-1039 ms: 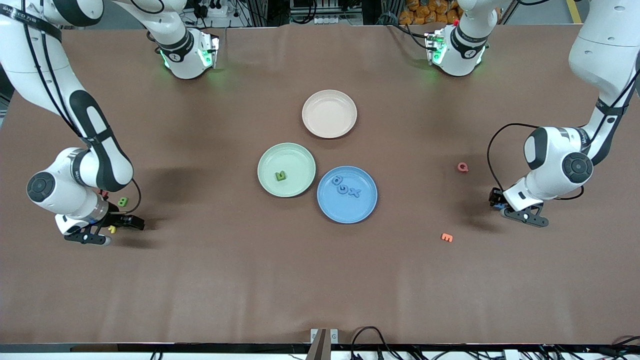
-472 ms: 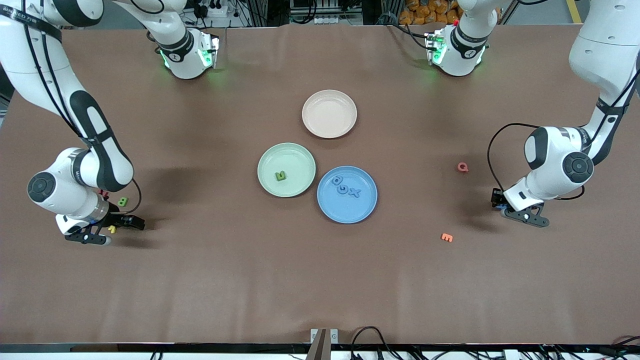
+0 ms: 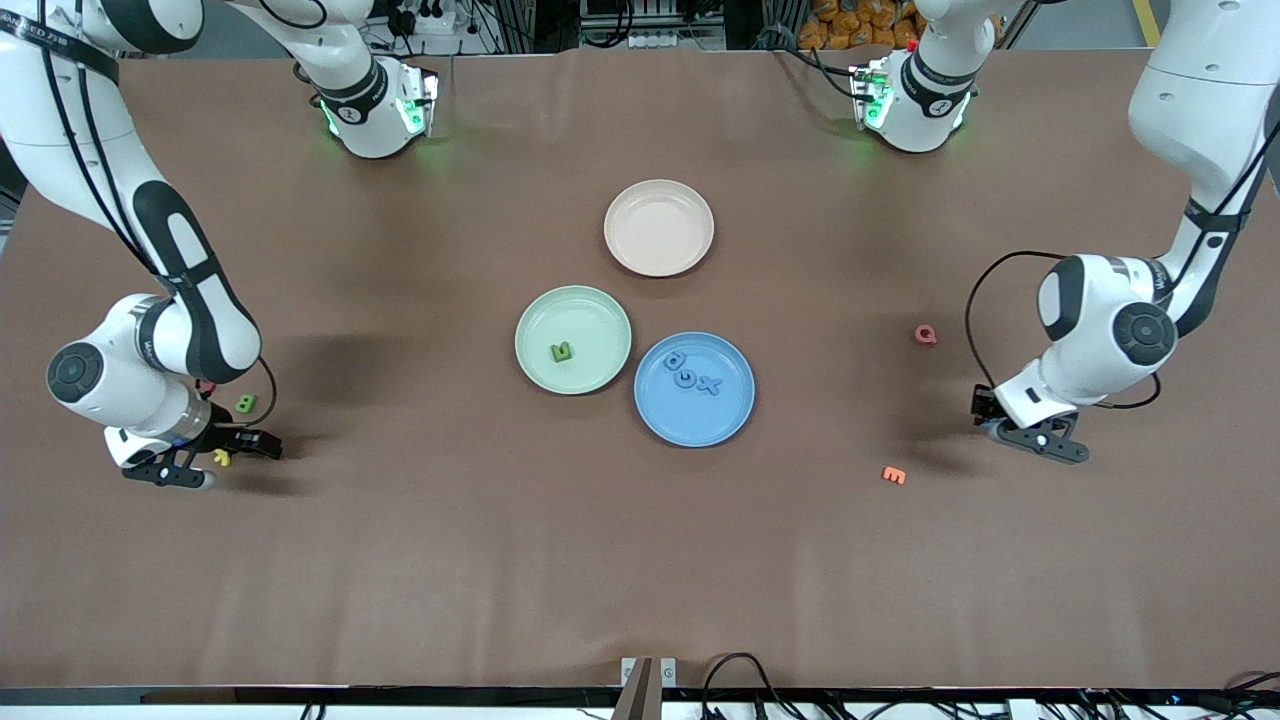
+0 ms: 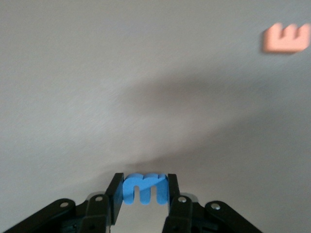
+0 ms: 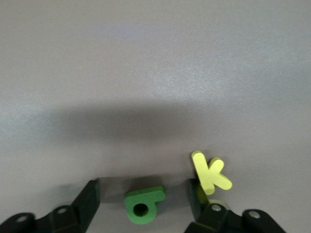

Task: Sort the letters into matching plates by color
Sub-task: 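Grasp the green b with the right gripper while the left gripper grasps m, then carry the blue m to the blue plate with the left gripper and release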

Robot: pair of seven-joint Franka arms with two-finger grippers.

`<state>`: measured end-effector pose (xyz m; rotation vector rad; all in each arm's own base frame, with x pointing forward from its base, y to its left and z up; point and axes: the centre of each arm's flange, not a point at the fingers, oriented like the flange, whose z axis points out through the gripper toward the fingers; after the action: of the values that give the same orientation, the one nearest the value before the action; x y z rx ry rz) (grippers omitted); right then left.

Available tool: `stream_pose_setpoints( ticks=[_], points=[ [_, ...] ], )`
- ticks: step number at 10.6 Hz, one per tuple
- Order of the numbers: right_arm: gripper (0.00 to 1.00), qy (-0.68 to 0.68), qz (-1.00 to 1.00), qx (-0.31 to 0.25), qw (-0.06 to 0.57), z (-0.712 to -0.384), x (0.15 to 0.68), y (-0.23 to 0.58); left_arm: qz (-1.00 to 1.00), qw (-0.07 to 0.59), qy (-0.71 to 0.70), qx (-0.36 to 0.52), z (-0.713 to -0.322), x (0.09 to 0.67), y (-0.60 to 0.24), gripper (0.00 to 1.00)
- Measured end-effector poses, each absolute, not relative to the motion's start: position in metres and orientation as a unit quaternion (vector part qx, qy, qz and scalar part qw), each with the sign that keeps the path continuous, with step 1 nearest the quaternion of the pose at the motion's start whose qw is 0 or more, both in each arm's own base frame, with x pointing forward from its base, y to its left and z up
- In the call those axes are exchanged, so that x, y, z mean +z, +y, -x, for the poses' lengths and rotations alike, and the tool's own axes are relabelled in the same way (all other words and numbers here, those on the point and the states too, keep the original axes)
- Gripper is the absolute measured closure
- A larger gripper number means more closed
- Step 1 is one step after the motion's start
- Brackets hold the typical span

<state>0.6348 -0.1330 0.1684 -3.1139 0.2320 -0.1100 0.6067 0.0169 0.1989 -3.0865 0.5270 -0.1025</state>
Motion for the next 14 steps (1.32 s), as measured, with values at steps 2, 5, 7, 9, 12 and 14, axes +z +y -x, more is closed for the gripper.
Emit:
stream_pose_setpoints(
  ticks=[2,5,7,9,12,14],
  points=[
    [0.22,0.063,0.997,-0.036,0.008,-0.633,0.169,-0.140,0.988,0.003,0.151,-0.042,-0.613,0.206,-0.020,0.60],
    [0.23,0.058,0.998,-0.035,0.008,-0.632,0.168,-0.143,0.992,-0.002,0.118,-0.047,-0.614,0.210,-0.066,0.60],
    [0.24,0.057,0.998,-0.036,0.008,-0.632,0.168,-0.143,0.994,-0.007,0.096,-0.052,-0.612,0.214,-0.103,0.60],
    [0.26,0.056,0.998,-0.038,0.007,-0.631,0.168,-0.142,0.996,-0.012,0.074,-0.056,-0.608,0.218,-0.140,0.60],
    [0.30,0.056,0.998,-0.039,0.007,-0.631,0.168,-0.142,0.997,-0.020,0.041,-0.061,-0.600,0.224,-0.190,0.60],
    [0.30,0.055,0.998,-0.040,0.007,-0.631,0.168,-0.142,0.997,-0.025,0.026,-0.061,-0.588,0.225,-0.225,0.60]
  ],
)
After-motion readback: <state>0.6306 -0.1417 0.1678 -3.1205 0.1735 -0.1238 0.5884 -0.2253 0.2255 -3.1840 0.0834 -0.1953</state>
